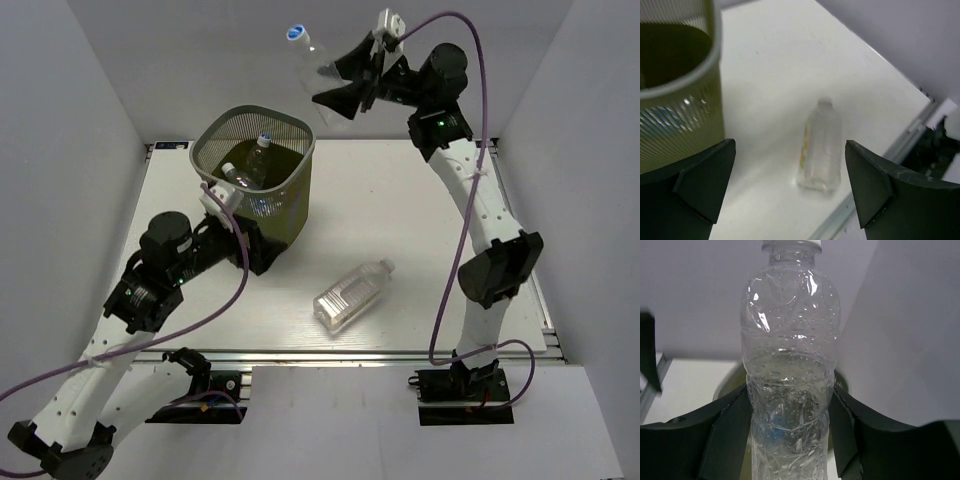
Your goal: Put the plastic bottles in the bin
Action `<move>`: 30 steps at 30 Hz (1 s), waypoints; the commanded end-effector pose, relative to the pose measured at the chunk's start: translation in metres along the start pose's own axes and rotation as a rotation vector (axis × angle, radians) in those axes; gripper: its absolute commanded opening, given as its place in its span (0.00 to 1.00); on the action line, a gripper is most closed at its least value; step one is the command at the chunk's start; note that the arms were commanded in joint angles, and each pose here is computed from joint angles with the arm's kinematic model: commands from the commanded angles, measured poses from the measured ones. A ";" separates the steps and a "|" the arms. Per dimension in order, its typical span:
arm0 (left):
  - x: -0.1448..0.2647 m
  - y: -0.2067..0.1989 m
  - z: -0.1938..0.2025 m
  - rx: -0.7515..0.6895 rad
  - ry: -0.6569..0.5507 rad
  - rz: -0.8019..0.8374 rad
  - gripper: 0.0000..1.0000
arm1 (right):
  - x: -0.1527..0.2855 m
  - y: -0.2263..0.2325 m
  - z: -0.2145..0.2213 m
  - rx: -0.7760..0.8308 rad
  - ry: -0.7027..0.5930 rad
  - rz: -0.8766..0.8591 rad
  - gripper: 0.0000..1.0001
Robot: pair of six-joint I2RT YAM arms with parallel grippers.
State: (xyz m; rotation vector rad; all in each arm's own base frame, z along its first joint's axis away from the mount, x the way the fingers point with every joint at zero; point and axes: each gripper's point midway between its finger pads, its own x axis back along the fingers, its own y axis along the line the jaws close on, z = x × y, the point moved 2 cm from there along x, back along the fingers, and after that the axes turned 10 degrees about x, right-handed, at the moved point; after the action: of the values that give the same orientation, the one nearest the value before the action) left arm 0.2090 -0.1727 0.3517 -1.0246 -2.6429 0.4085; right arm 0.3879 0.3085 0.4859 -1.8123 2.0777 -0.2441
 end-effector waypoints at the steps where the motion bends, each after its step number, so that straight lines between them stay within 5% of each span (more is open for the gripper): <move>1: 0.011 -0.014 0.042 0.055 0.138 0.118 1.00 | -0.037 0.000 -0.044 0.011 -0.197 -0.035 0.00; 6: -0.010 -0.007 0.095 0.139 0.313 0.146 1.00 | -0.090 0.007 -0.012 -0.050 -0.233 0.000 0.08; 8: -0.020 -0.004 0.097 0.139 0.313 0.146 1.00 | -0.104 0.014 -0.007 -0.039 -0.240 0.008 0.19; 11: -0.029 -0.003 0.101 0.138 0.323 0.153 1.00 | -0.127 0.027 0.021 -0.072 -0.203 0.007 0.61; 12: -0.034 0.000 0.107 0.147 0.348 0.144 1.00 | -0.131 0.028 0.027 -0.076 -0.190 0.011 0.82; 13: -0.038 -0.003 0.107 0.141 0.345 0.157 1.00 | -0.132 0.025 0.033 -0.070 -0.180 0.029 0.90; 18: -0.059 -0.012 0.125 0.134 0.398 0.206 1.00 | -0.118 0.011 0.016 -0.024 -0.160 0.094 0.90; 23: -0.097 -0.033 0.150 0.124 0.479 0.262 1.00 | -0.045 -0.046 -0.008 0.011 -0.012 0.407 0.90; 26: -0.117 -0.049 0.161 0.085 0.519 0.263 1.00 | 0.042 -0.075 -0.001 0.001 0.151 0.609 0.59; 27: -0.125 -0.046 0.179 0.075 0.575 0.234 1.00 | 0.060 -0.065 0.053 -0.110 0.286 0.612 0.42; 28: -0.130 -0.049 0.181 0.062 0.587 0.220 1.00 | 0.078 -0.059 0.068 -0.159 0.351 0.627 0.13; 29: -0.134 -0.045 0.189 0.054 0.604 0.205 1.00 | 0.117 -0.061 0.058 -0.128 0.408 0.677 0.06; 30: -0.140 -0.044 0.199 0.051 0.631 0.194 1.00 | 0.135 -0.038 0.104 -0.228 0.519 0.652 0.04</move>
State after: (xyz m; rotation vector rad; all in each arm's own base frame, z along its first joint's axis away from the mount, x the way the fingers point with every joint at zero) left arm 0.2001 -0.3191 0.1560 -1.1589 -1.9174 0.1878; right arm 0.4563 0.2260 0.4630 -1.1608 2.7337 -0.2180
